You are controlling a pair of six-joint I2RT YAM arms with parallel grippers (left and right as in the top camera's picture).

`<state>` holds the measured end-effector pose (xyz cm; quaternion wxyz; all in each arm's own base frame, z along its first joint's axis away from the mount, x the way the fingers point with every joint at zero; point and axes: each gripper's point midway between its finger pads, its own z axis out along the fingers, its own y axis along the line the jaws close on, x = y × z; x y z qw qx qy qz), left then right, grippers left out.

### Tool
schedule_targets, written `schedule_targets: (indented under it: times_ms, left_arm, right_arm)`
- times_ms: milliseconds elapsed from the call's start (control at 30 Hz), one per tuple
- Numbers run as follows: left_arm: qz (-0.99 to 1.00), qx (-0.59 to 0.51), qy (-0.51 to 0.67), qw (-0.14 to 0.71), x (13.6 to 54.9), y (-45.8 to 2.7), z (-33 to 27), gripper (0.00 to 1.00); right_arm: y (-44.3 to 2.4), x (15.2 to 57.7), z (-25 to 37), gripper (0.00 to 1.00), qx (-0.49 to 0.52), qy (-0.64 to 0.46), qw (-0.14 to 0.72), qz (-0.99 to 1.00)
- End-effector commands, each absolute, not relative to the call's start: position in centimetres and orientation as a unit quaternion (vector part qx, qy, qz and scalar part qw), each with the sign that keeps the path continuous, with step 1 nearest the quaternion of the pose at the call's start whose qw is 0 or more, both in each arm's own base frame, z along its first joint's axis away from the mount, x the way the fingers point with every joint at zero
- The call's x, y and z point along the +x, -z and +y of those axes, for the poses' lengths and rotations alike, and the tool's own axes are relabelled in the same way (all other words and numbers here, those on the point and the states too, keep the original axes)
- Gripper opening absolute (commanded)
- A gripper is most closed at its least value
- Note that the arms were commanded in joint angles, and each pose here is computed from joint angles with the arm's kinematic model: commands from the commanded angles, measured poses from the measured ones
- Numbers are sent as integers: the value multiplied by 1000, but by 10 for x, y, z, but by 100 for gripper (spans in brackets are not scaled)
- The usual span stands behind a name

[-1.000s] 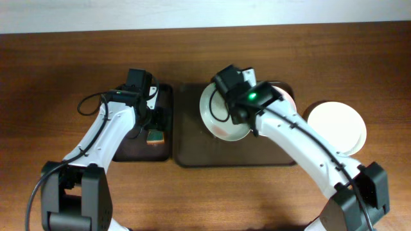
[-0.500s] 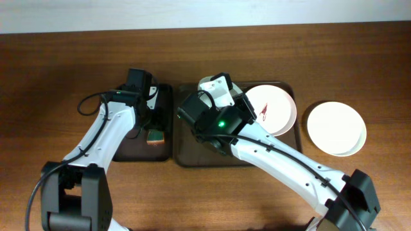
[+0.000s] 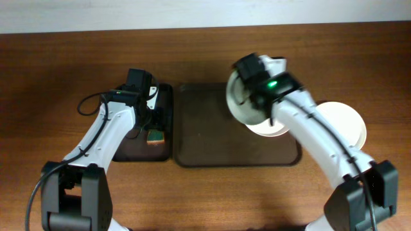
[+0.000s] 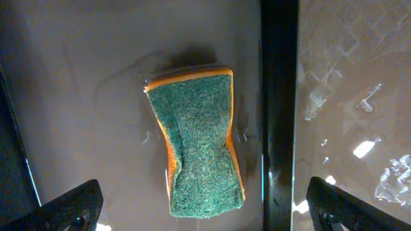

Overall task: Clean dirty plates on tray and stack at the side
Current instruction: 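Lift the cleaned plate with right gripper and carry it rightward, then release the plate onto the side stack and reach back to the tray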

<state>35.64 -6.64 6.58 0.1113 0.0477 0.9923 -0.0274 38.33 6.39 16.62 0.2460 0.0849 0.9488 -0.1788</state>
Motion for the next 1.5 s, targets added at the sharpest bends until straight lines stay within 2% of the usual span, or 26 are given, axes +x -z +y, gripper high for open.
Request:
schedule_targets:
  times_ms: [0,133,333,600,800,1067,1267,1467]
  left_arm:
    - [990,47,36,128,361,-78,-68,99]
    - [990,47,36,129,361,-78,-68,99]
    - [990,47,36,128,361,-78,-68,99]
    - [990,47,36,128,361,-78,-68,99]
    - [990,47,36,127,361,-78,-68,99]
    - [990,47,36,127,361,-78,-68,99]
    - [991,47,36,123,359,-77,-68,99]
    - [991,47,36,122,358,-77,-68,99]
  right_arm:
    - [-158,385,30,4,179,58,192,963]
    - [-146,377,-32,4,278,12,152,949]
    - [-126,343,-124,4,416,-21,114,902]
    - [-87,288,-177,4,515,-28,69,854]
    - [-66,272,-180,6,532,-39,57,844]
    - [-74,301,-146,12,460,-146,80,872]
    - [-74,303,-138,11,436,-144,77,885]
    - [-73,301,-136,17,437,-145,72,885]
